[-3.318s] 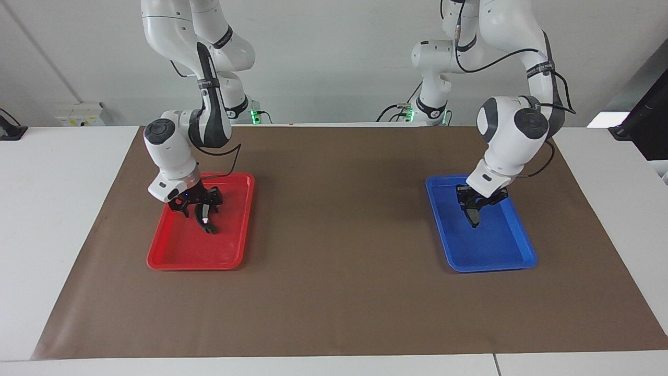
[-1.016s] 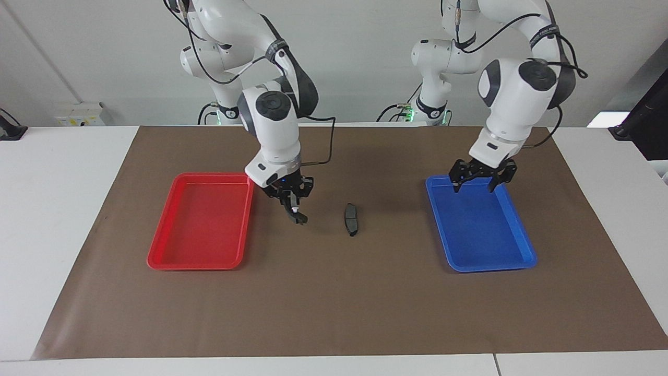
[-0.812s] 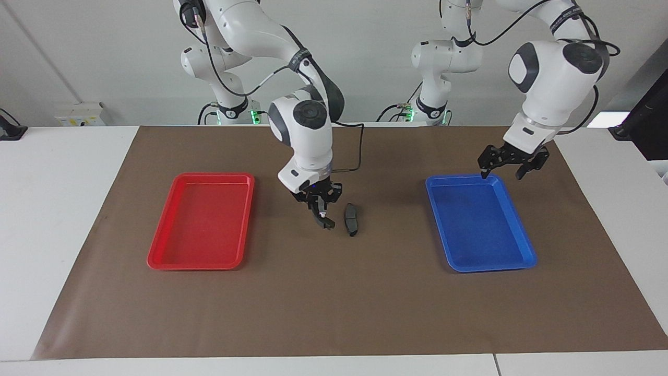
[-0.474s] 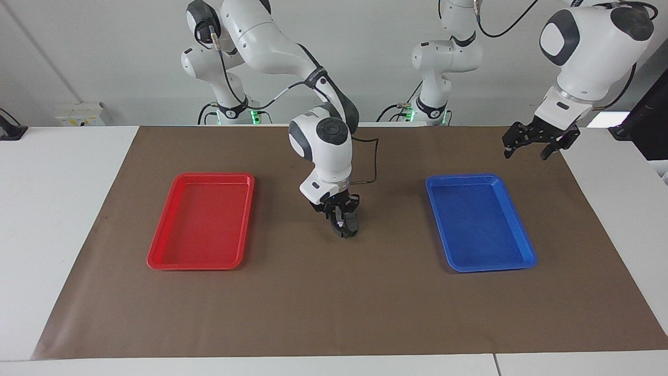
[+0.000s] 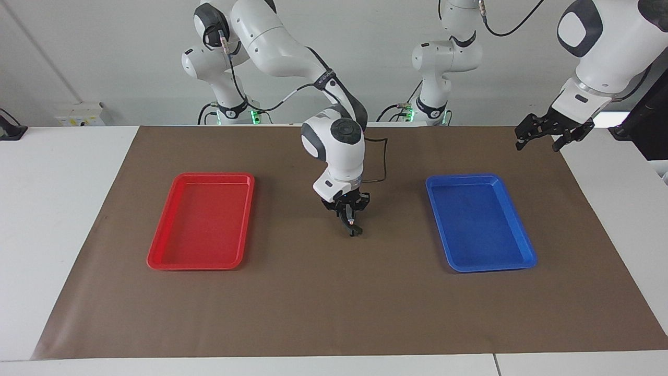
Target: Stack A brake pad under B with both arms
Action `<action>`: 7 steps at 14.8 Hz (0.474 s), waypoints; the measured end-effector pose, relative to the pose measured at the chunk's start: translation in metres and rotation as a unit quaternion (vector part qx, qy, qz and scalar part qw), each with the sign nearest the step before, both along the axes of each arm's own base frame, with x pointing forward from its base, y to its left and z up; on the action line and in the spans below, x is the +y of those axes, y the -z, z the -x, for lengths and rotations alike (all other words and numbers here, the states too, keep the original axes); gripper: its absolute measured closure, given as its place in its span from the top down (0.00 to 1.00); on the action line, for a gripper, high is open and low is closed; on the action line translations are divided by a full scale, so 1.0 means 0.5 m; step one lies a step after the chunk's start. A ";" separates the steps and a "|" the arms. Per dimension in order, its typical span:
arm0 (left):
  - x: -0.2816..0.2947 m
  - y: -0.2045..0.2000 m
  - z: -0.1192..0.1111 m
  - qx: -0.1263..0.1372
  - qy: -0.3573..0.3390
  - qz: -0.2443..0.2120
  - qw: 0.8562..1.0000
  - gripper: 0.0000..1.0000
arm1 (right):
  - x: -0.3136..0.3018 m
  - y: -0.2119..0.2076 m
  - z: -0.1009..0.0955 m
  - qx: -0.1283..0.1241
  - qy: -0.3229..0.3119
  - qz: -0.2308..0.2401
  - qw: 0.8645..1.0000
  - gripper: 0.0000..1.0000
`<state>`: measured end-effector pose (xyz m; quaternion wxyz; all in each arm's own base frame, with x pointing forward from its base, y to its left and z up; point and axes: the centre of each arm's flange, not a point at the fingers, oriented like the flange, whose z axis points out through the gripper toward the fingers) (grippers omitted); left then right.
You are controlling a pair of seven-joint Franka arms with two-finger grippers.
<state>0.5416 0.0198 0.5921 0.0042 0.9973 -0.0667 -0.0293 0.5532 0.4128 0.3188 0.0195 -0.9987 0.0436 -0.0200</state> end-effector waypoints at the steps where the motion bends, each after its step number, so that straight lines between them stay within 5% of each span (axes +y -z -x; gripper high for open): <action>1: 0.000 0.000 0.000 0.000 0.000 0.000 1.000 1.00 | 0.000 0.005 -0.001 -0.003 0.000 -0.001 1.000 0.43; 7: -0.001 0.000 0.000 0.000 0.001 0.000 1.000 1.00 | 0.011 0.025 0.006 -0.010 -0.018 0.010 1.000 0.43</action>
